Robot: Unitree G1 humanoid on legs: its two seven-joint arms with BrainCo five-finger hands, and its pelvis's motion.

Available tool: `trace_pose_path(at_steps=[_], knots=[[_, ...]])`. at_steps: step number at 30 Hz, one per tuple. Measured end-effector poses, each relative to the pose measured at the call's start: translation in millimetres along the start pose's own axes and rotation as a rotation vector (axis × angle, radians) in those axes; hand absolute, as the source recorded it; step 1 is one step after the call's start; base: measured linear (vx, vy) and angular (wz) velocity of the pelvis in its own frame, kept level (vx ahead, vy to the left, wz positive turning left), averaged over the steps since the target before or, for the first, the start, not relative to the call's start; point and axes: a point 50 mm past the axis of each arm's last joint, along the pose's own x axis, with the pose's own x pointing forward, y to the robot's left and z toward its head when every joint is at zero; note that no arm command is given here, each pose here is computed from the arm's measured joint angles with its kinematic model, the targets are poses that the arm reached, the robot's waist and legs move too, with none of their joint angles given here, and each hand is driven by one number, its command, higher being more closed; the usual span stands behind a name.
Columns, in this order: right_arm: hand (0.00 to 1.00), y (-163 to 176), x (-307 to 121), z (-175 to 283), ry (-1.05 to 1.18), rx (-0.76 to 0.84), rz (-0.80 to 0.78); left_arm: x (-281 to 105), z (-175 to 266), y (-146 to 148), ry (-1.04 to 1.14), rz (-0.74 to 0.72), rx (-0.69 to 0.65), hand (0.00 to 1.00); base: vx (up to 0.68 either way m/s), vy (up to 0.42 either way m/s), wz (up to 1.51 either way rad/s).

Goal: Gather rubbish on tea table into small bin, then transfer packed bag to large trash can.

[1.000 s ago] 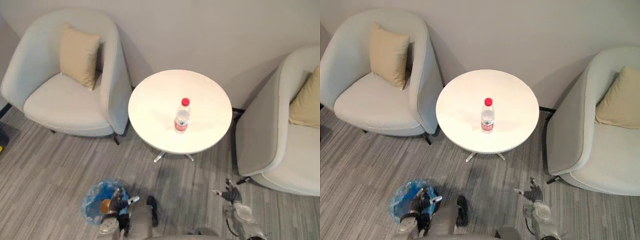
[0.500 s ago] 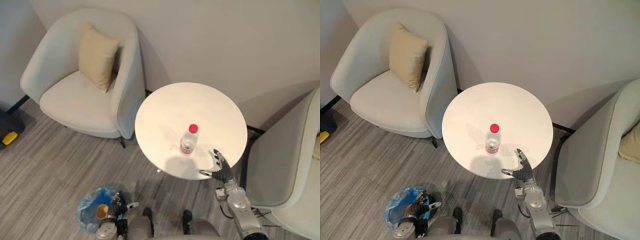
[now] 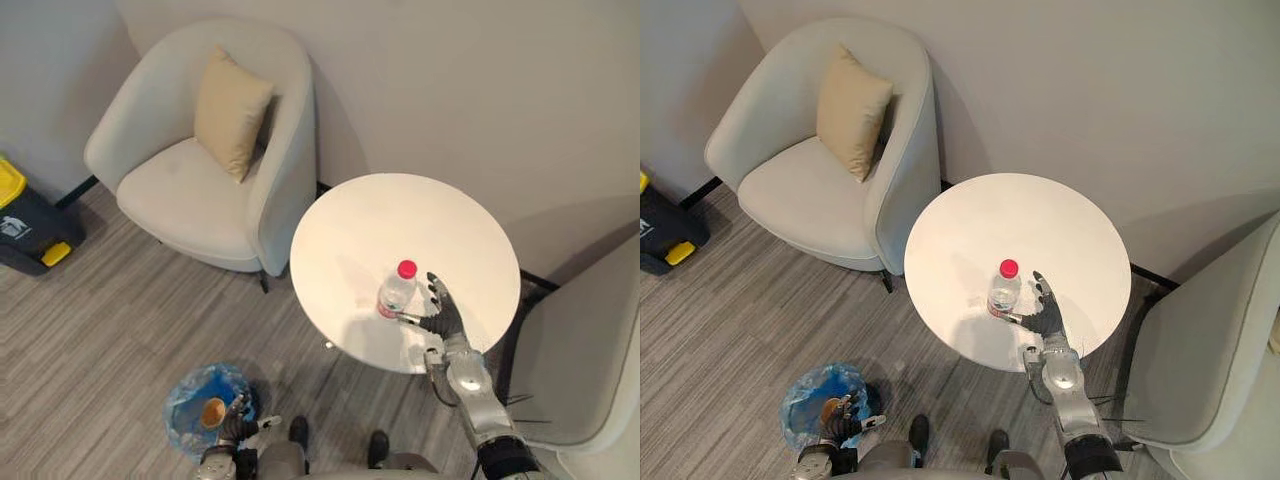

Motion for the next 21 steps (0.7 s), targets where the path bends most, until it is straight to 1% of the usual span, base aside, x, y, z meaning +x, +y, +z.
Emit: trace_pose_path(at_steps=[2, 6, 7, 15, 19, 21], knots=[[0.0, 0.9, 5.9, 1.8, 0.003, 0.015, -0.005, 0.0, 0.2, -0.9, -0.001, -0.006, 0.002, 0.0, -0.1, 0.006, 0.21], [0.0, -1.1, 33.2, 18.5, -0.021, 0.024, -0.031, 1.2, 3.0, -3.9, -0.011, -0.019, 0.009, 0.0, -0.11, 0.015, 0.05], [1.0, 1.6, 42.3, 25.4, -0.029, 0.02, -0.017, 1.2, 3.2, -6.1, -0.012, -0.029, 0.014, 0.0, -0.08, 0.004, 0.22], [1.0, 8.8, 73.7, 65.4, -0.103, 0.015, 0.016, 2.9, 10.1, -6.3, -0.046, -0.029, -0.001, 0.0, -0.01, -0.01, 0.15], [1.0, -0.4, 77.4, 75.1, -0.128, 0.063, -0.012, 3.3, 13.8, -6.7, -0.062, -0.03, -0.009, 0.0, 0.04, -0.009, 0.12], [1.0, -2.9, 72.4, 88.5, -0.2, 0.084, -0.023, 3.4, 15.3, -7.3, -0.068, -0.03, -0.02, 0.0, 0.04, 0.002, 0.01]])
